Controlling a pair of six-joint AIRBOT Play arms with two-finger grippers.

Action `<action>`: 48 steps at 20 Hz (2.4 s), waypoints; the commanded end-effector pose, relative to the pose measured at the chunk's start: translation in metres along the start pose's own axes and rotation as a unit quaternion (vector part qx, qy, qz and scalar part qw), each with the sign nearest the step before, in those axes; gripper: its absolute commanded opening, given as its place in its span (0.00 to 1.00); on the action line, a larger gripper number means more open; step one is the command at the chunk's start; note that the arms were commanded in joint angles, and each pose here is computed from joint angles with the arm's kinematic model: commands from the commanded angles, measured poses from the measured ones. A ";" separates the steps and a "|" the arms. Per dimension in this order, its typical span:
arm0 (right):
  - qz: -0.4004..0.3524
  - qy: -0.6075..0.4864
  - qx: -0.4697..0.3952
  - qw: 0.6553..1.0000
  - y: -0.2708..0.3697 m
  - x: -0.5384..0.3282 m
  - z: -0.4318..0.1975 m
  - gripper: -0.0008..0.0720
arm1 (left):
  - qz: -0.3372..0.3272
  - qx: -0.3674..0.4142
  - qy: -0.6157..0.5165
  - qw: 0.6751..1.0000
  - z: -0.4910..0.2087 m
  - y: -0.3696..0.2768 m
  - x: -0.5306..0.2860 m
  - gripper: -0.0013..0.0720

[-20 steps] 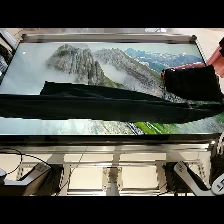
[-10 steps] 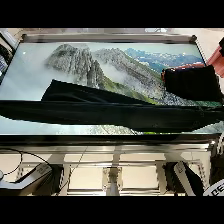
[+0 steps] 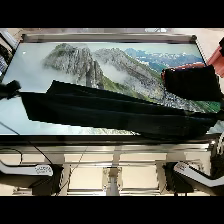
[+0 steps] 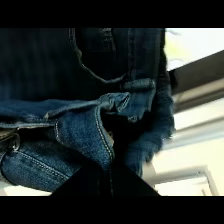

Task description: Fold the clothes and pants, and hang the long-sleeved shirts on hangers.

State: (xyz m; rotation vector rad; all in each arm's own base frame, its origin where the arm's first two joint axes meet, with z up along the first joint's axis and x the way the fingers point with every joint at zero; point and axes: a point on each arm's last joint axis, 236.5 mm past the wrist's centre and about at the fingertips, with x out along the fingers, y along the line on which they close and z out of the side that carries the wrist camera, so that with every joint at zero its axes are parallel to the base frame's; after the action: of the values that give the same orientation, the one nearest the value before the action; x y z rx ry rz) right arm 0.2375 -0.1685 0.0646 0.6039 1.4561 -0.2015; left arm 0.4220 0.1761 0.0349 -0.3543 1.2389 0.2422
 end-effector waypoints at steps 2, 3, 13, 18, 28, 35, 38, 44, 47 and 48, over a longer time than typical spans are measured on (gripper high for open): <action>-0.013 -0.061 0.037 0.997 -0.008 0.038 0.066 0.05 | 0.074 0.012 -0.015 0.997 0.048 -0.019 0.035 0.04; -0.017 -0.096 0.045 0.994 -0.008 0.038 0.084 0.05 | 0.075 0.001 -0.021 0.997 0.055 -0.019 0.040 0.04; -0.013 -0.119 0.031 0.992 0.031 0.096 0.135 0.05 | -0.009 -0.046 -0.076 0.996 0.090 -0.055 0.088 0.05; -0.011 -0.103 0.045 0.994 0.039 0.121 0.138 0.05 | -0.023 -0.017 -0.117 0.993 0.108 -0.073 0.094 0.05; -0.018 -0.047 0.027 0.998 0.050 0.079 0.105 0.65 | -0.022 0.134 -0.182 0.974 0.133 -0.096 0.034 0.52; 0.000 -0.076 0.007 0.997 0.073 0.028 0.082 0.65 | -0.044 0.155 -0.057 0.985 0.082 -0.072 0.078 0.69; 0.014 -0.059 0.004 0.998 0.081 0.023 0.070 0.65 | -0.078 0.139 -0.029 0.987 0.070 -0.080 0.105 0.69; 0.021 -0.072 -0.039 0.996 0.116 0.029 0.074 0.65 | -0.055 0.127 -0.014 0.990 0.066 -0.069 0.140 0.69; 0.011 -0.095 -0.070 0.993 0.133 0.033 0.083 0.65 | -0.025 0.127 -0.023 0.991 0.072 -0.055 0.141 0.69; 0.007 -0.100 -0.078 0.992 0.137 0.034 0.084 0.65 | -0.024 0.127 -0.026 0.991 0.074 -0.055 0.141 0.69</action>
State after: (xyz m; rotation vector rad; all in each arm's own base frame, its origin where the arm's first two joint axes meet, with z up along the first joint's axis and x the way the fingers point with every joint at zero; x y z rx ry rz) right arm 0.3677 -0.0965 0.0657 0.5101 1.2934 -0.1432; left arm 0.5490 0.1423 -0.0678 -0.1779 1.1970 0.0110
